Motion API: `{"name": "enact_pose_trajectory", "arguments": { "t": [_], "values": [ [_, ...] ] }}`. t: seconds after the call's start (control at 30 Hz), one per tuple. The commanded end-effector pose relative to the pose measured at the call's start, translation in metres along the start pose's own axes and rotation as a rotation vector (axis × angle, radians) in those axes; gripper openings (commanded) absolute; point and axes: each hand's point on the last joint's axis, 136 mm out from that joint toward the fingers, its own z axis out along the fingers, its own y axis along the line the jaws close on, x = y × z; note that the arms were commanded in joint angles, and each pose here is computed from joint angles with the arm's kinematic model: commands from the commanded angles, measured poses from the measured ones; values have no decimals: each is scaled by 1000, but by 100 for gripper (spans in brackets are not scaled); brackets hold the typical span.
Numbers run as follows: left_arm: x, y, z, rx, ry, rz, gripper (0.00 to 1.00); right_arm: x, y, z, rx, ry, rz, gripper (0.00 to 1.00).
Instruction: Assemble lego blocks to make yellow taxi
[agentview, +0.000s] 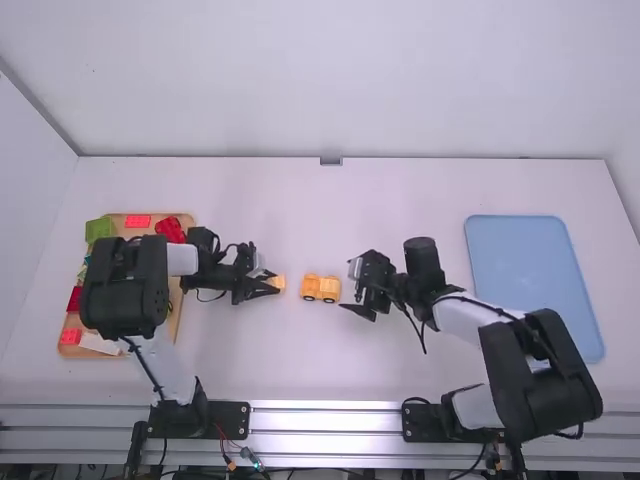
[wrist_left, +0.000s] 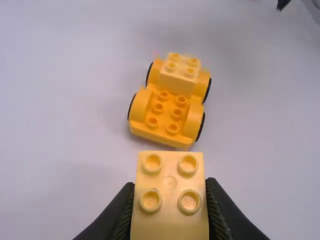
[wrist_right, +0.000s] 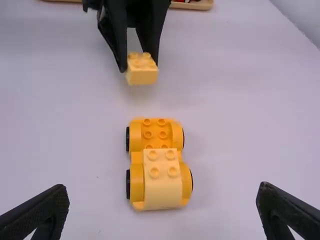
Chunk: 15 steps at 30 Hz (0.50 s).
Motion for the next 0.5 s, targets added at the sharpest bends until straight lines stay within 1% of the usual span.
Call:
{"name": "enact_pose_trajectory", "arguments": {
  "t": [0.0,0.13,0.2,0.37,0.47],
  "values": [
    [-21,2,-5,0,-48,43,4,4,11,10,-65,-33,25,99],
    [-31,-1,-9,3,-67,61,3,13,0,22,-50,-57,93,99],
    [-36,-3,-8,10,-68,71,2,17,-2,28,-58,-74,113,99],
    [-44,-7,-4,22,-57,110,2,30,-5,47,-116,-108,134,99],
    [-45,-9,1,31,-27,133,2,28,-4,56,-191,-166,147,99]
  ]
}}
